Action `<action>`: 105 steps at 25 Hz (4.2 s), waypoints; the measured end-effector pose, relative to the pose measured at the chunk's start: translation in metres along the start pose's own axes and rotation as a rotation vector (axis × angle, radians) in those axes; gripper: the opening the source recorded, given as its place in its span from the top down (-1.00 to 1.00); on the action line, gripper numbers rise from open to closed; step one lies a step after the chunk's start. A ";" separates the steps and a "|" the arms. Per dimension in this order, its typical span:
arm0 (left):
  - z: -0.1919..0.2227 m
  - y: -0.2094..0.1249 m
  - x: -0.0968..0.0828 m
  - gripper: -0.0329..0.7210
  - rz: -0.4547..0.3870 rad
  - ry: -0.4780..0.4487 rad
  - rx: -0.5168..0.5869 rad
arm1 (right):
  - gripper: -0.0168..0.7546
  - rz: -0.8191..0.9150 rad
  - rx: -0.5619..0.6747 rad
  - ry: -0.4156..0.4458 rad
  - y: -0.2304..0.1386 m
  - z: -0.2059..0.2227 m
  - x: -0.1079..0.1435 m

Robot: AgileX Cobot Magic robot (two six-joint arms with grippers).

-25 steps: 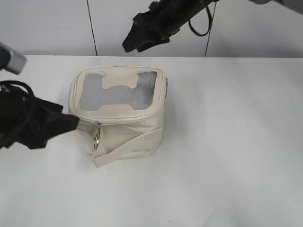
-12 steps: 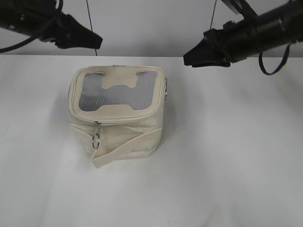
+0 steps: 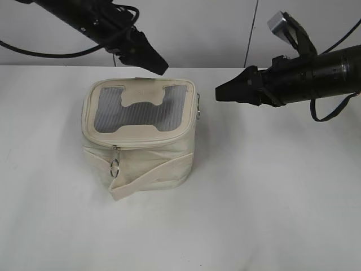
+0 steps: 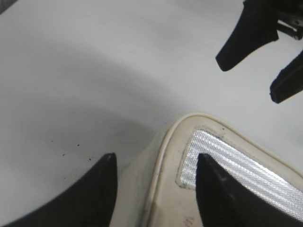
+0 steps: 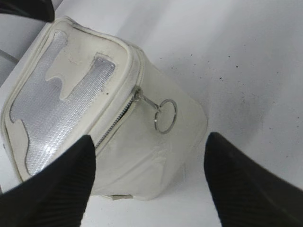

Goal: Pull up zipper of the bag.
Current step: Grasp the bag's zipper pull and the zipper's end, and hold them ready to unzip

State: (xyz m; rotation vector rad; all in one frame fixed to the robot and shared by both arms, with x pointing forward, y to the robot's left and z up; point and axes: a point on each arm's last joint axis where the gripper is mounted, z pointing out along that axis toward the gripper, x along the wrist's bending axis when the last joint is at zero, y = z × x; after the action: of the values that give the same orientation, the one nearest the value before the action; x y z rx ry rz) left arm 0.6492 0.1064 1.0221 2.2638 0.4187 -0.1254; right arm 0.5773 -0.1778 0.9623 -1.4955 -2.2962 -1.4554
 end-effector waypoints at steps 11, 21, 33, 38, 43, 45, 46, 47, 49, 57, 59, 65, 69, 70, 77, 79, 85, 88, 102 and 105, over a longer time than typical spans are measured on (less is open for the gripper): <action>0.026 -0.009 0.004 -0.17 0.012 0.008 0.140 | -0.52 -0.042 -0.006 -0.038 0.000 0.000 -0.004; 0.031 -0.012 0.005 0.79 0.006 0.004 0.162 | -0.48 -0.099 0.049 -0.024 -0.021 0.027 -0.025; 0.031 -0.012 0.005 0.79 0.002 0.005 0.155 | -0.44 -0.138 0.033 0.023 -0.031 0.049 -0.022; 0.031 -0.012 0.005 0.80 0.002 0.005 0.153 | -0.43 -0.182 0.034 -0.035 -0.033 0.062 -0.010; 0.031 -0.011 0.005 0.80 -0.002 0.006 0.153 | -0.33 -0.237 0.034 -0.073 -0.031 0.067 -0.006; 0.031 -0.011 0.005 0.80 -0.002 0.007 0.153 | -0.27 -0.248 0.029 -0.079 -0.027 0.071 -0.008; 0.031 -0.011 0.005 0.80 -0.003 0.007 0.153 | -0.26 -0.247 0.026 -0.079 -0.026 0.074 -0.010; 0.031 -0.011 0.005 0.80 -0.003 0.007 0.153 | -0.24 -0.248 0.022 -0.076 -0.024 0.077 -0.011; 0.031 -0.011 0.005 0.80 -0.003 0.007 0.153 | -0.23 -0.242 0.027 -0.064 -0.025 0.085 -0.016; 0.031 -0.011 0.005 0.80 -0.007 0.007 0.152 | 0.83 -0.237 0.027 -0.047 -0.025 0.095 -0.019; 0.031 -0.012 0.005 0.80 -0.008 0.007 0.151 | 0.91 -0.234 0.029 -0.042 -0.026 0.092 -0.017; 0.031 -0.011 0.005 0.80 -0.017 0.009 0.149 | 0.93 -0.218 0.055 -0.055 -0.045 0.057 0.001; 0.032 -0.011 0.005 0.80 -0.042 0.011 0.149 | 0.93 -0.197 0.062 -0.056 -0.061 0.030 0.017; 0.032 -0.011 0.005 0.80 -0.046 0.011 0.149 | 0.93 -0.202 0.059 -0.053 -0.064 0.023 0.023; 0.032 -0.010 0.006 0.80 -0.114 0.027 0.139 | 0.93 -0.190 0.062 0.004 -0.083 -0.007 0.056; 0.033 -0.009 0.006 0.80 -0.134 0.032 0.134 | 0.93 -0.211 0.099 0.049 -0.092 -0.002 0.073; 0.036 -0.007 0.005 0.80 -0.207 0.052 0.114 | 0.93 -0.293 0.138 0.084 -0.094 0.027 0.121; 0.041 -0.003 0.004 0.80 -0.257 0.081 0.098 | 0.93 -0.302 0.147 0.101 -0.085 0.056 0.141; 0.037 0.006 0.005 0.33 -0.360 0.117 0.018 | -0.19 -0.176 0.290 0.098 -0.073 0.056 0.145; 0.020 0.012 0.003 0.30 -0.391 0.139 -0.001 | -0.45 -0.178 0.313 0.044 -0.061 0.033 0.137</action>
State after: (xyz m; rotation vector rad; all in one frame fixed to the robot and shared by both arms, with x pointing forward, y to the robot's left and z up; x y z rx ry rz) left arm 0.6569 0.0848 1.0162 2.1718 0.9329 -0.1682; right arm 0.4739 -0.0650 0.9683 -1.1899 -2.5387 -1.0797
